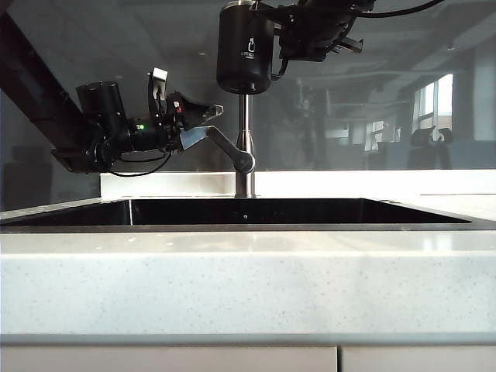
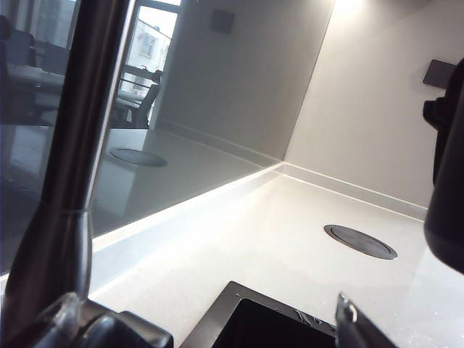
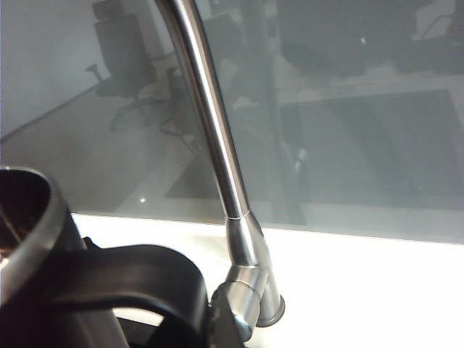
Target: Pick up the mug next to the sink, go to the faucet to get some water, pour the water into the sink, and finally put the mug back to its place.
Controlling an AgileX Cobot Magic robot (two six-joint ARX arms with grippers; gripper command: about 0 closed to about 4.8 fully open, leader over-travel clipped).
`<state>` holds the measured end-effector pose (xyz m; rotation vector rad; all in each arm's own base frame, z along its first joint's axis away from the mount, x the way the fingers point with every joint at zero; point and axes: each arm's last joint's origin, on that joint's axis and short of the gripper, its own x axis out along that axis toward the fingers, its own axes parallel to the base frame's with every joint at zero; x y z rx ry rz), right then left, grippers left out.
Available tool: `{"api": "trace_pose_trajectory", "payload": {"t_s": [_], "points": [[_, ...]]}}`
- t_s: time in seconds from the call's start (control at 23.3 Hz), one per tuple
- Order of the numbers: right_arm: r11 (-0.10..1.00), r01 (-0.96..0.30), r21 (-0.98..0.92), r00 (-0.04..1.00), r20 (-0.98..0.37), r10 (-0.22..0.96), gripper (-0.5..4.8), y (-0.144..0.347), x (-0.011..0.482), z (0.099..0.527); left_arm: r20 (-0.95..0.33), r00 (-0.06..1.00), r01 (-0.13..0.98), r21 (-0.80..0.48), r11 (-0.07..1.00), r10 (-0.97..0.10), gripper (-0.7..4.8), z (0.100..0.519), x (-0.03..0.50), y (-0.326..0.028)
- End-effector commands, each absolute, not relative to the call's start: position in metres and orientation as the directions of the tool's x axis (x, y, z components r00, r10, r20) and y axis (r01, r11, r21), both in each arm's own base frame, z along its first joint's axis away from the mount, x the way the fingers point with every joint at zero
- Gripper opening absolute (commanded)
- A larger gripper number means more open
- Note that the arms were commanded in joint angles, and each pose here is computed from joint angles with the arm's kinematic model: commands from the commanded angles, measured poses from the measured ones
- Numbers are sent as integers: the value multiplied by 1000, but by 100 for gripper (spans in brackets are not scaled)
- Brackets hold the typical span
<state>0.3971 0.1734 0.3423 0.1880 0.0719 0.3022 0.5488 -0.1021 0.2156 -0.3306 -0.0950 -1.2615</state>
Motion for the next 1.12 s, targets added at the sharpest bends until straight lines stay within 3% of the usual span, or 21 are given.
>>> {"api": "trace_pose_trajectory", "payload": {"t_s": [0.04, 0.6, 1.12], "points": [[930, -305, 207, 952, 25, 306, -4, 173, 395, 355, 244, 274, 953, -196, 230, -930, 479, 221, 547, -102], [930, -304, 206, 952, 26, 305, -4, 173, 395, 355, 184, 167, 966, -226, 124, -969, 479, 220, 544, -103], [930, -304, 206, 952, 25, 305, -4, 173, 395, 355, 165, 131, 967, -237, 90, -977, 479, 220, 542, -103]]}}
